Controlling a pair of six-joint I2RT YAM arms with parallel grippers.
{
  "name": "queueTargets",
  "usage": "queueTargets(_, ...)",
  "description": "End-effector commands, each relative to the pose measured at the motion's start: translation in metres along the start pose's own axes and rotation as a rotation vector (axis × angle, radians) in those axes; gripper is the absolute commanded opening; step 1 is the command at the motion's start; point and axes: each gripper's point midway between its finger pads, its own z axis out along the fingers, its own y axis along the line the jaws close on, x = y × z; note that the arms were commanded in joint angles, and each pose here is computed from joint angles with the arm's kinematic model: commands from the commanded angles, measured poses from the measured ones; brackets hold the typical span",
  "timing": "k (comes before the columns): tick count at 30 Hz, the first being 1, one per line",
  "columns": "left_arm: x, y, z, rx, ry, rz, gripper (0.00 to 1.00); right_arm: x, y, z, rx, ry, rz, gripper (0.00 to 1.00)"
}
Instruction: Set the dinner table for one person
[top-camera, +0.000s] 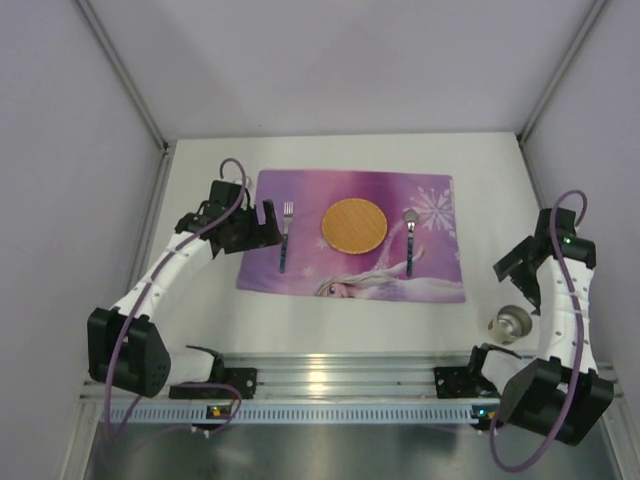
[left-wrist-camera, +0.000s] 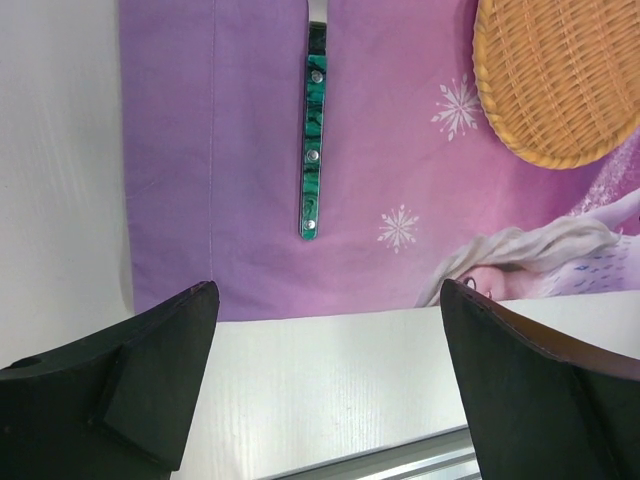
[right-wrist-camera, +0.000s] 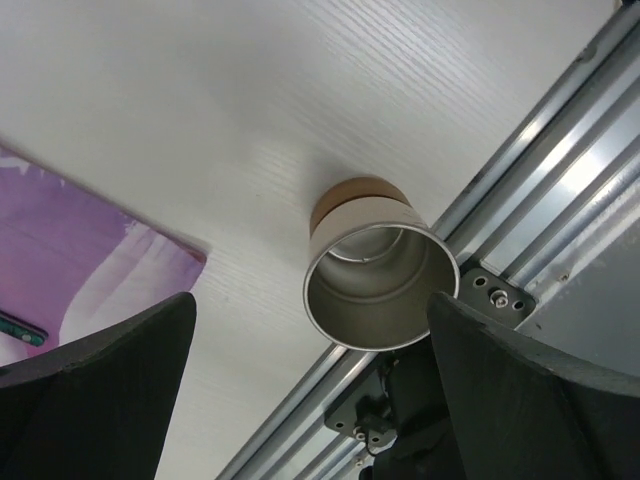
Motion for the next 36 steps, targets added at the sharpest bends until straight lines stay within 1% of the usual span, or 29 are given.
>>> queueTargets(1, -0.002, -0.009, -0.018, 0.053, -0.040, 0.032, 0.97, 0.005, -0.026, -0.008, 0.082, -0.032, 0.128, 1.00)
queueTargets(5, 0.006, -0.006, -0.032, 0.043, -0.022, 0.052, 0.97, 0.023, -0.039, -0.001, 0.122, -0.001, 0.198, 1.00)
queueTargets(7, 0.009, -0.005, -0.038, 0.036, -0.015, 0.054, 0.97, 0.025, -0.043, -0.001, 0.129, -0.019, 0.218, 1.00)
queueTargets(11, 0.023, -0.004, -0.041, 0.040, 0.019, 0.047, 0.95, 0.033, -0.054, -0.003, 0.173, -0.024, 0.240, 1.00)
queueTargets(15, 0.034, -0.007, -0.040, 0.054, 0.039, 0.061, 0.95, 0.044, -0.056, 0.002, 0.167, -0.020, 0.286, 1.00)
queueTargets(18, 0.037, -0.006, -0.042, 0.053, 0.038, 0.071, 0.95, 0.046, -0.051, 0.005, 0.148, -0.008, 0.310, 0.95)
queueTargets(19, 0.038, -0.006, -0.043, 0.053, 0.036, 0.072, 0.95, 0.046, -0.051, 0.006, 0.152, -0.006, 0.311, 0.90)
queueTargets(22, 0.040, -0.008, -0.044, 0.066, 0.036, 0.074, 0.95, 0.046, -0.053, 0.010, 0.168, -0.012, 0.320, 0.81)
queueTargets(24, 0.042, -0.008, -0.044, 0.068, 0.039, 0.076, 0.95, 0.045, -0.053, 0.013, 0.178, -0.017, 0.329, 0.80)
queueTargets(25, 0.042, -0.008, -0.044, 0.068, 0.037, 0.079, 0.95, 0.045, -0.053, 0.015, 0.184, -0.015, 0.329, 0.77)
queueTargets(28, 0.044, -0.008, -0.042, 0.075, 0.038, 0.082, 0.95, 0.045, -0.051, 0.020, 0.194, -0.001, 0.331, 0.72)
queueTargets(30, 0.043, -0.009, -0.041, 0.077, 0.034, 0.084, 0.95, 0.045, -0.049, 0.024, 0.192, 0.008, 0.334, 0.71)
queueTargets(34, 0.041, -0.009, -0.040, 0.079, 0.028, 0.089, 0.95, 0.046, -0.037, 0.033, 0.148, 0.028, 0.351, 0.64)
queueTargets(36, 0.040, -0.009, -0.039, 0.075, 0.023, 0.093, 0.95, 0.053, -0.033, 0.042, 0.137, 0.059, 0.359, 0.62)
